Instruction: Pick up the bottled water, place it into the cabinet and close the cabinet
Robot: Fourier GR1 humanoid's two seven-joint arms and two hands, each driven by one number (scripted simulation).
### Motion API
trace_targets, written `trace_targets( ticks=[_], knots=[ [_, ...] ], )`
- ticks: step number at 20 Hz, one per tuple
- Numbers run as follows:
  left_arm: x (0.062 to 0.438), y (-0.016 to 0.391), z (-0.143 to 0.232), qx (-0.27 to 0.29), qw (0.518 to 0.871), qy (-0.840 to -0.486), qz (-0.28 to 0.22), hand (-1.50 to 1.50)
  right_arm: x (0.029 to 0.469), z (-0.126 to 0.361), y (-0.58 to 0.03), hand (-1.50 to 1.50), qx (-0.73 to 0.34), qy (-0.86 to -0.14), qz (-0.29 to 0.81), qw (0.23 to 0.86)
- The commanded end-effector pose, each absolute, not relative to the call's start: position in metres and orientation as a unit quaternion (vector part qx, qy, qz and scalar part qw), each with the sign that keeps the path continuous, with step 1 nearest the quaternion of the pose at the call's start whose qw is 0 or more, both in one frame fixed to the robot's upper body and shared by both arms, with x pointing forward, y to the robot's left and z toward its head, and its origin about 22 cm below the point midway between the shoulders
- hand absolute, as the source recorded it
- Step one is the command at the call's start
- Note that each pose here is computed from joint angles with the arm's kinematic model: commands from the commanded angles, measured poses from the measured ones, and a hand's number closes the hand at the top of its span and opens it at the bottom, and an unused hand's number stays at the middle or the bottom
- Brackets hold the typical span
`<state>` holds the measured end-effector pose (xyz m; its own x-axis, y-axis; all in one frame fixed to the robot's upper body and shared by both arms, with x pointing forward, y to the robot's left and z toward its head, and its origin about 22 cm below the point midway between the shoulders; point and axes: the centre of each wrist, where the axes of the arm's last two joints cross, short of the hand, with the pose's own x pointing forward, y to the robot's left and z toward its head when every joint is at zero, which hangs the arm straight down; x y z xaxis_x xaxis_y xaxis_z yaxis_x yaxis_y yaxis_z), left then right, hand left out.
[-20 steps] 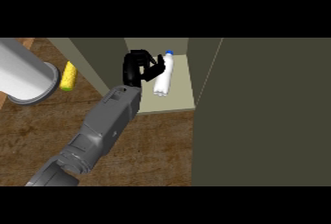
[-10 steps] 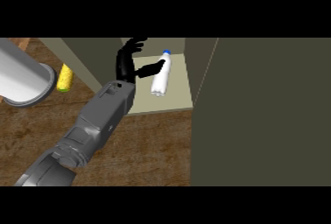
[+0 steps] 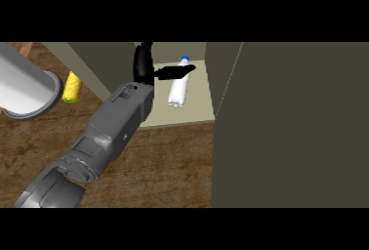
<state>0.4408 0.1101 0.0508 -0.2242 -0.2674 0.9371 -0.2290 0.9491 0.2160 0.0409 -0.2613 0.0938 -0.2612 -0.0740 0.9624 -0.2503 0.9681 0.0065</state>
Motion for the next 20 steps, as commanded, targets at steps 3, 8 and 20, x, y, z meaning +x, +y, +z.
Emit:
trace_targets(
  ticks=[3,8,20],
  knots=[
    [0.445,0.1,0.069,0.064,0.566,-0.822,0.013,-1.5,0.037,0.11,-0.263,-1.5,0.119,-0.796,0.071,0.589],
    [0.436,0.087,0.053,0.015,0.566,-0.824,0.013,-1.5,0.037,0.105,-0.254,-1.5,0.118,-0.793,0.063,0.595],
    [0.416,0.085,0.035,-0.046,0.586,-0.809,0.009,-1.5,0.034,0.127,-0.246,-1.5,0.112,-0.797,0.035,0.592]
  ],
)
